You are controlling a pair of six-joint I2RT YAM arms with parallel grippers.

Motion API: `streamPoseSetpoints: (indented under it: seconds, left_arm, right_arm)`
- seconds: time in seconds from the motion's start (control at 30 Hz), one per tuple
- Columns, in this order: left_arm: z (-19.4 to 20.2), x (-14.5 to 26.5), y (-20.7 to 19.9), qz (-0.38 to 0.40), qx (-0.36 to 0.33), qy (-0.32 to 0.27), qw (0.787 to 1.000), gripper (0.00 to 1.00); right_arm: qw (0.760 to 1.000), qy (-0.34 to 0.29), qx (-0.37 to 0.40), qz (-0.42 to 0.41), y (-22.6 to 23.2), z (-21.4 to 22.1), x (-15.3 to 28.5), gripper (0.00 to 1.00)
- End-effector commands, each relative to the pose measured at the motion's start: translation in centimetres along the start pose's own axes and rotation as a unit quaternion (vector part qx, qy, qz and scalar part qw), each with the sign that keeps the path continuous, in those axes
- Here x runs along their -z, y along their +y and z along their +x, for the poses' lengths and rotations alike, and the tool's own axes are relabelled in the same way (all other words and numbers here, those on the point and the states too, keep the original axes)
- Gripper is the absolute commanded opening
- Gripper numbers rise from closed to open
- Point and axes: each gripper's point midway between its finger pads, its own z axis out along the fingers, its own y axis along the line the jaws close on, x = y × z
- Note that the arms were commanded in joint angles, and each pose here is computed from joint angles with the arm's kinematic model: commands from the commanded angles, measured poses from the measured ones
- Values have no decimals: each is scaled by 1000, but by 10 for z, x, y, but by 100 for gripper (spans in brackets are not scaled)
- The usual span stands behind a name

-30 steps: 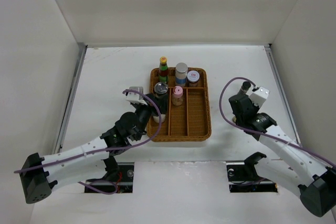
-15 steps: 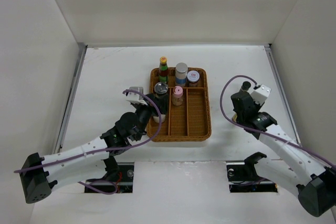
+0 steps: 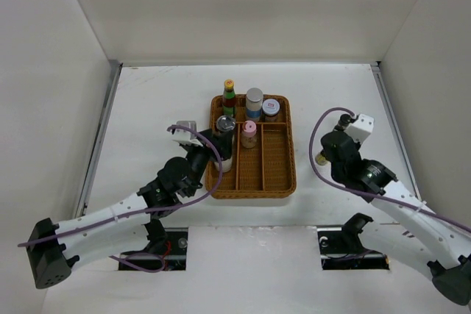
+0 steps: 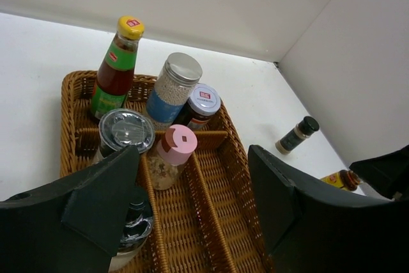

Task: Organize the condiment bottles

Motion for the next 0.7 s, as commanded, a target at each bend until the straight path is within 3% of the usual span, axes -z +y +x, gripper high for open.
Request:
streamPoseSetpoints:
  seconds: [0.0, 0.23, 0.4, 0.67]
  left_arm:
    - [-27, 0, -4, 6, 16, -30, 999, 68]
    - [-37, 3, 4, -5, 17, -40, 999, 68]
    - [-39, 5, 11, -17, 15, -40, 999, 68]
    - [-44, 10, 36, -57, 13, -50, 997, 68]
  right_arm:
    - [994, -51, -46, -80, 45, -56, 36, 27]
    - [979, -61, 4, -195, 134, -68, 93, 27]
    - [958, -51, 15, -281, 199, -51, 123, 27]
    - [947, -34, 74, -311, 261, 4, 117, 27]
